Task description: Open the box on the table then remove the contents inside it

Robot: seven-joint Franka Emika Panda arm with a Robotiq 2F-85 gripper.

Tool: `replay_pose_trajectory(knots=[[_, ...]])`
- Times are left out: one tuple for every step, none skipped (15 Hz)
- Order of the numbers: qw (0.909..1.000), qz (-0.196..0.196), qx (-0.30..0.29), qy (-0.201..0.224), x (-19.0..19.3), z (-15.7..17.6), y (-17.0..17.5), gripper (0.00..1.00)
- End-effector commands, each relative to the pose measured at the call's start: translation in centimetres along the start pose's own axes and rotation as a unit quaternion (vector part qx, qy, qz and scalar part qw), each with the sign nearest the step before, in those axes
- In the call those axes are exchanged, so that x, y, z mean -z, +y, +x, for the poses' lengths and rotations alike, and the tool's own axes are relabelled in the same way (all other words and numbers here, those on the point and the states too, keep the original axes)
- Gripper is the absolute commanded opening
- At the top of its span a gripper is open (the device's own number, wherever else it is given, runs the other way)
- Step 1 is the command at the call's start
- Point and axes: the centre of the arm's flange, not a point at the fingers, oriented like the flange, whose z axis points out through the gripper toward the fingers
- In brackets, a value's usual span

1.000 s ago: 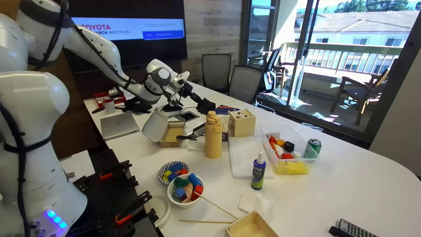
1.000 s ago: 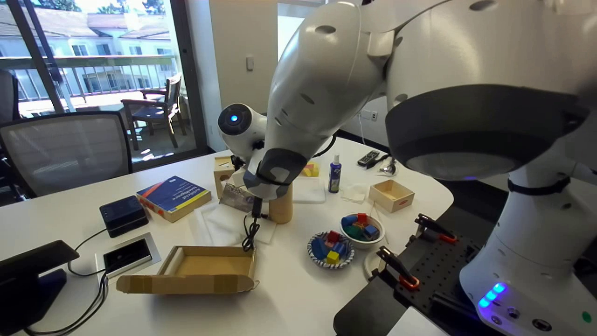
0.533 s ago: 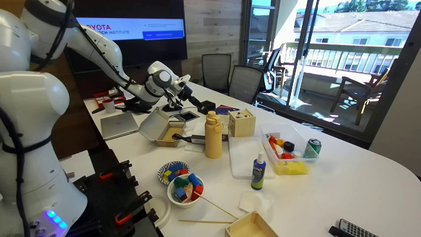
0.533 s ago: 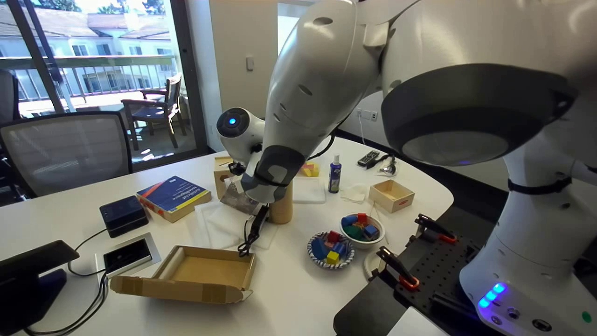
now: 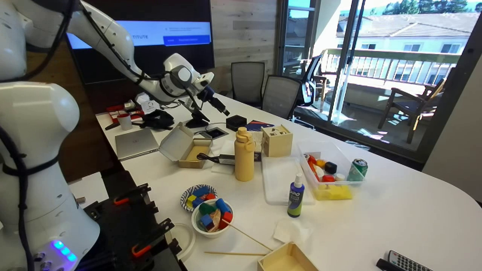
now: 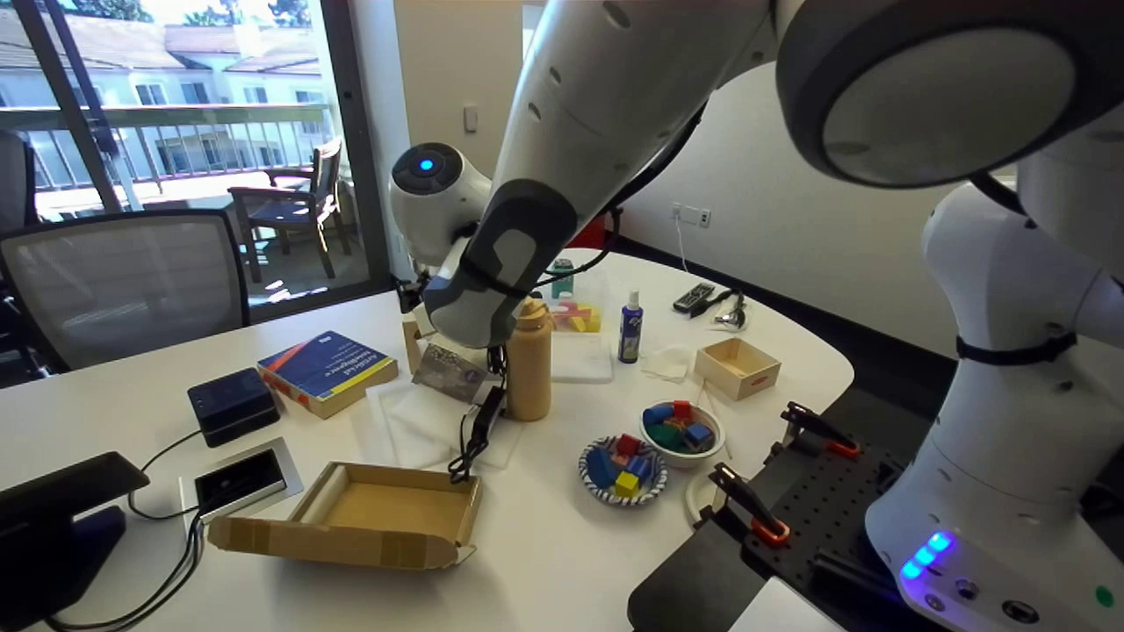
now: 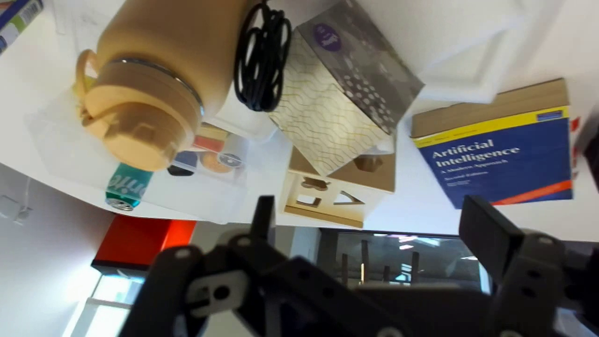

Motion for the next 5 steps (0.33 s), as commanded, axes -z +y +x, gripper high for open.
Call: replay_pose_trajectory(knots=[[0.9965, 0.068, 0.014, -0.045, 6.3, 1.3, 0.2, 1.00], [0.9952, 0.082, 0.019, -0.050, 7.4, 1.5, 0.0, 1.00], [0.9944, 0.089, 0.020, -0.054, 8.5, 1.8, 0.0, 1.00], [0.9934, 0.097, 0.022, -0.056, 9.3, 2.0, 0.0, 1.00], [0.9928, 0.099, 0.027, -0.062, 9.9, 2.2, 0.3, 1.00]])
